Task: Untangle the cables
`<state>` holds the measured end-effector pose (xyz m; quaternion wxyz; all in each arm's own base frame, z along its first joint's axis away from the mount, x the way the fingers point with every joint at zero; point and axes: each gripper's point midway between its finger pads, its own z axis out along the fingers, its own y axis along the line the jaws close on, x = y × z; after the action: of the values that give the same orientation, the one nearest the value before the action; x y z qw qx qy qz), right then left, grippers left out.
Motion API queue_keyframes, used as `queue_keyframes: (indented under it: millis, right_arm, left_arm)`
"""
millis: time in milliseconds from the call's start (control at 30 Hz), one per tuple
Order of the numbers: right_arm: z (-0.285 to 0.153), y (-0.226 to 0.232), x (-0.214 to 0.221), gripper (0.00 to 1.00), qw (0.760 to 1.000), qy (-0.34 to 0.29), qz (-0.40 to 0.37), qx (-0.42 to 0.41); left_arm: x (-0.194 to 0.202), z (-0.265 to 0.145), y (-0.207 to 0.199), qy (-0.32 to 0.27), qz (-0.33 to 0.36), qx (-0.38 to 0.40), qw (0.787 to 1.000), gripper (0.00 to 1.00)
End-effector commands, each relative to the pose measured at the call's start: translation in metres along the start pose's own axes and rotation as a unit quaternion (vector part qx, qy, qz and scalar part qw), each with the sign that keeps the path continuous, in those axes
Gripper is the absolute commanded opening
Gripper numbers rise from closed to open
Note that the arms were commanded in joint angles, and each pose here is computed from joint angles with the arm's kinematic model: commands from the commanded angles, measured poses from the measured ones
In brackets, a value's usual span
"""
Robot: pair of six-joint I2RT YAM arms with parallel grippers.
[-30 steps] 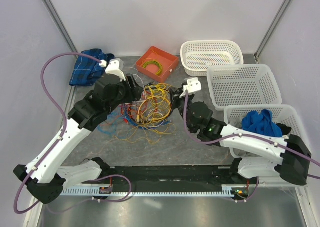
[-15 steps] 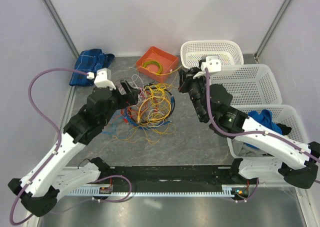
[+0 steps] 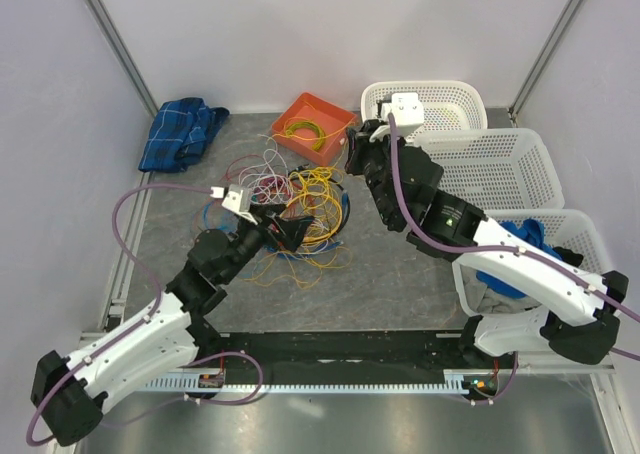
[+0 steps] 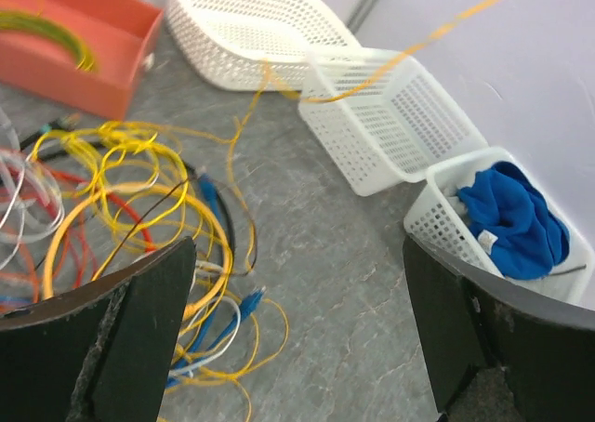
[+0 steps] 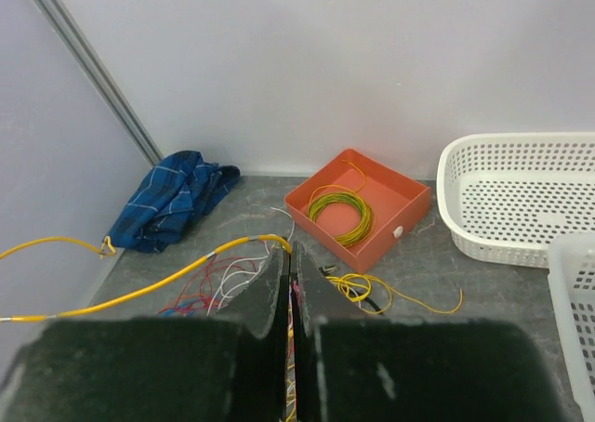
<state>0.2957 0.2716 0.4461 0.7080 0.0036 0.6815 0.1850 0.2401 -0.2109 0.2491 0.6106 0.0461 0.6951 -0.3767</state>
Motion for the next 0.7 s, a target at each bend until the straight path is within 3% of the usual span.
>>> queue_keyframes:
  millis: [0,233,467,567,667]
  right_arm:
    - [0.005,-0.001,-0.019,0.0,1.0,0.0,0.017,0.008]
    - [0.013,0.019,-0.032,0.0,0.998,0.025,0.047,-0.039]
    - [0.003,0.024,-0.035,0.0,0.995,0.037,0.06,-0.066]
    - [0.0,0.019,-0.031,0.0,0.996,0.041,0.056,-0.062]
    - [-0.002,0.015,-0.027,0.0,0.996,0.045,0.056,-0.06]
  left_arm:
    - [-0.047,0.012,-0.044,-0.101,0.1,0.089,0.986,1.0]
    - [-0.055,0.046,-0.041,-0.129,0.166,0.061,0.976,1.0]
    - [-0.09,0.071,-0.035,-0.171,0.219,0.003,0.96,0.98]
    - [-0.097,0.072,-0.036,-0.185,0.227,-0.001,0.956,0.92]
    - [-0.102,0.072,-0.038,-0.19,0.238,0.001,0.952,0.76]
